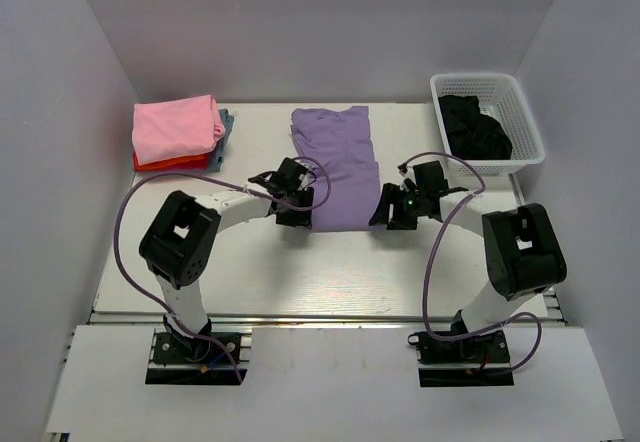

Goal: Fold and stack the t-shirts
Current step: Grab one side of the 2/3 rectangular tshirt with both arms, then fold the long partially folded tshirt into a neat square

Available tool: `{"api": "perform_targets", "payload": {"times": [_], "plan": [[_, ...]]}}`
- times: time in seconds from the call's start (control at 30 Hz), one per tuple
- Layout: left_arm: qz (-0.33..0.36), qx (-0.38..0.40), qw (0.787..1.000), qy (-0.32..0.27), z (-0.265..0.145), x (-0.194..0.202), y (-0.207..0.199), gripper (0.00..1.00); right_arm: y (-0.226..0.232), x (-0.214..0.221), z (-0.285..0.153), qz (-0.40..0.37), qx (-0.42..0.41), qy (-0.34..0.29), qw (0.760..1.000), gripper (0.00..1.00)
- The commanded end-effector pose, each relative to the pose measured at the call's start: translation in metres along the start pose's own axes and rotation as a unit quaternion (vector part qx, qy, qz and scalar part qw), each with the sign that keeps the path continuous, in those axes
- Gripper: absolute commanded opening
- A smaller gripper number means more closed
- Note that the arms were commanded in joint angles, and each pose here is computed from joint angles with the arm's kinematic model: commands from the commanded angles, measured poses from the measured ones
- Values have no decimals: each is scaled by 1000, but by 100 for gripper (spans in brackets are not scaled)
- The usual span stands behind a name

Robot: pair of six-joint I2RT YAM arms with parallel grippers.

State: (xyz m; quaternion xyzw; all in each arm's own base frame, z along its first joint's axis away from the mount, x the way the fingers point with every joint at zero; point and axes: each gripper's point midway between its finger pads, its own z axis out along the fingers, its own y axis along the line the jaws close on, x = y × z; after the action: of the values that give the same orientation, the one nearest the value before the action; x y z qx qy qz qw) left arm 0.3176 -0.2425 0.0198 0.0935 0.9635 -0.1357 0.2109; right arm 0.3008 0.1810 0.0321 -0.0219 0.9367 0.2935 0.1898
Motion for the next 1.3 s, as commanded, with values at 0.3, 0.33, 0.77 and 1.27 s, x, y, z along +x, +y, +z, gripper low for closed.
{"api": "perform_targets", "payload": {"times": [0.3,0.33,0.77,1.27], "plan": [[-2,3,999,32,14,23,-6,29,-14,10,23,15,-2,13,1000,21],[-2,10,999,35,13,24,-9,8,-12,13,22,15,-7,16,1000,16],[47,160,984,68,-95,75,-54,0,27,79,-70,-56,-64,40,996,0],[118,341,930,-69,-254,58,-104,0,121,80,-188,-195,-207,-23,958,0]]}}
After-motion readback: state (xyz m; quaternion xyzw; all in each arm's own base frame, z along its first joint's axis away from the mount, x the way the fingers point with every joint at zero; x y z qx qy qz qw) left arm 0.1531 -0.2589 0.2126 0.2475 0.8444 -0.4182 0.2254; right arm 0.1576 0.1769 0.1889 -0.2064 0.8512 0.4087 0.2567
